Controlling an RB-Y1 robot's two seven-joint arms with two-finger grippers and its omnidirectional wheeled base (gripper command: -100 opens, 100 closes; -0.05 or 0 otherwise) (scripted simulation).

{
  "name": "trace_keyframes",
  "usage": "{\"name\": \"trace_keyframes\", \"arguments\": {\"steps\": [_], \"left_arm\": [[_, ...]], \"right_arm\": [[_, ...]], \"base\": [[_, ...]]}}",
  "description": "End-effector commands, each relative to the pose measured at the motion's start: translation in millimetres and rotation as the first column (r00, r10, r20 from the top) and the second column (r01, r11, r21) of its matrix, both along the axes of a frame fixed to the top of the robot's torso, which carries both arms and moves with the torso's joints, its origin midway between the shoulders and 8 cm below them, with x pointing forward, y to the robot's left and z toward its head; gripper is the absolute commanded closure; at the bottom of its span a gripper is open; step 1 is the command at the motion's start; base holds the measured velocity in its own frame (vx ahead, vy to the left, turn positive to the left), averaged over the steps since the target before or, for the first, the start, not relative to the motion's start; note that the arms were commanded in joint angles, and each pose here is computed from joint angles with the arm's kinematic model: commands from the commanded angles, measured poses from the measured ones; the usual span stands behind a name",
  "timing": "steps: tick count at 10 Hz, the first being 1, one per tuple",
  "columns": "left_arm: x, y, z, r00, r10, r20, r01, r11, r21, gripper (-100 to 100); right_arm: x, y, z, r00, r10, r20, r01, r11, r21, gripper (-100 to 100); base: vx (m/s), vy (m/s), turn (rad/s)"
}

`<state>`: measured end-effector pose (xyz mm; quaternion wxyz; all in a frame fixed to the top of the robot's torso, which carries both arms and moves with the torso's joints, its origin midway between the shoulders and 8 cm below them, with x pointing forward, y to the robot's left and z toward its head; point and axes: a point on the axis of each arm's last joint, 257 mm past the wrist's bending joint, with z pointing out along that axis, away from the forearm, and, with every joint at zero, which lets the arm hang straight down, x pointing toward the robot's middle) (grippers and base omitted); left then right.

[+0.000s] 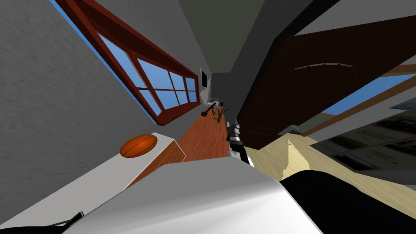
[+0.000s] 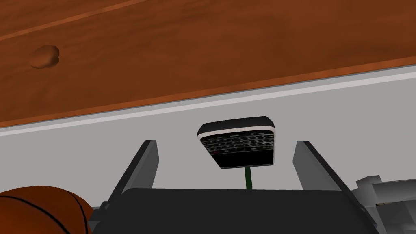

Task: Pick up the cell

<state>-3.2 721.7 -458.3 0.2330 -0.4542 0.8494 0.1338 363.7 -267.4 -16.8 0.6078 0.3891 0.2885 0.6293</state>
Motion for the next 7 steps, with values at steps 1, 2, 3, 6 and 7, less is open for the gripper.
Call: {"name": "trace_keyframes", "arguments": {"steps": [1,2,3,6,7], "left_arm": [[0.0,0.0,0.0,1.0,0.0,0.0,0.0,1.0,0.0,0],[-1.2,-3.9,-7.9,1.0,0.006,0.0,-0.006,1.0,0.001,-100],[-1.5,-4.9,-9.9,1.0,0.007,0.0,-0.007,1.0,0.001,-100],[-2.8,-9.1,-16.6,1.0,0.012,0.0,-0.012,1.0,0.0,-100],[-3.0,-9.4,-17.2,1.0,0.012,0.0,-0.012,1.0,0.001,100]], "right_arm": [[0.0,0.0,0.0,1.0,0.0,0.0,0.0,1.0,0.0,0],[0.0,0.0,0.0,1.0,0.0,0.0,0.0,1.0,0.0,0],[0.0,0.0,0.1,1.0,0.0,0.0,0.0,1.0,0.0,0],[0.0,0.0,0.0,1.0,0.0,0.0,0.0,1.0,0.0,0],[0.0,0.0,0.0,1.0,0.0,0.0,0.0,1.0,0.0,0]], "base": [[0.006,0.014,0.001],[-0.002,0.041,-0.041],[0.001,0.055,-0.038],[0.001,0.038,-0.028],[-0.002,0.007,0.016]]}}
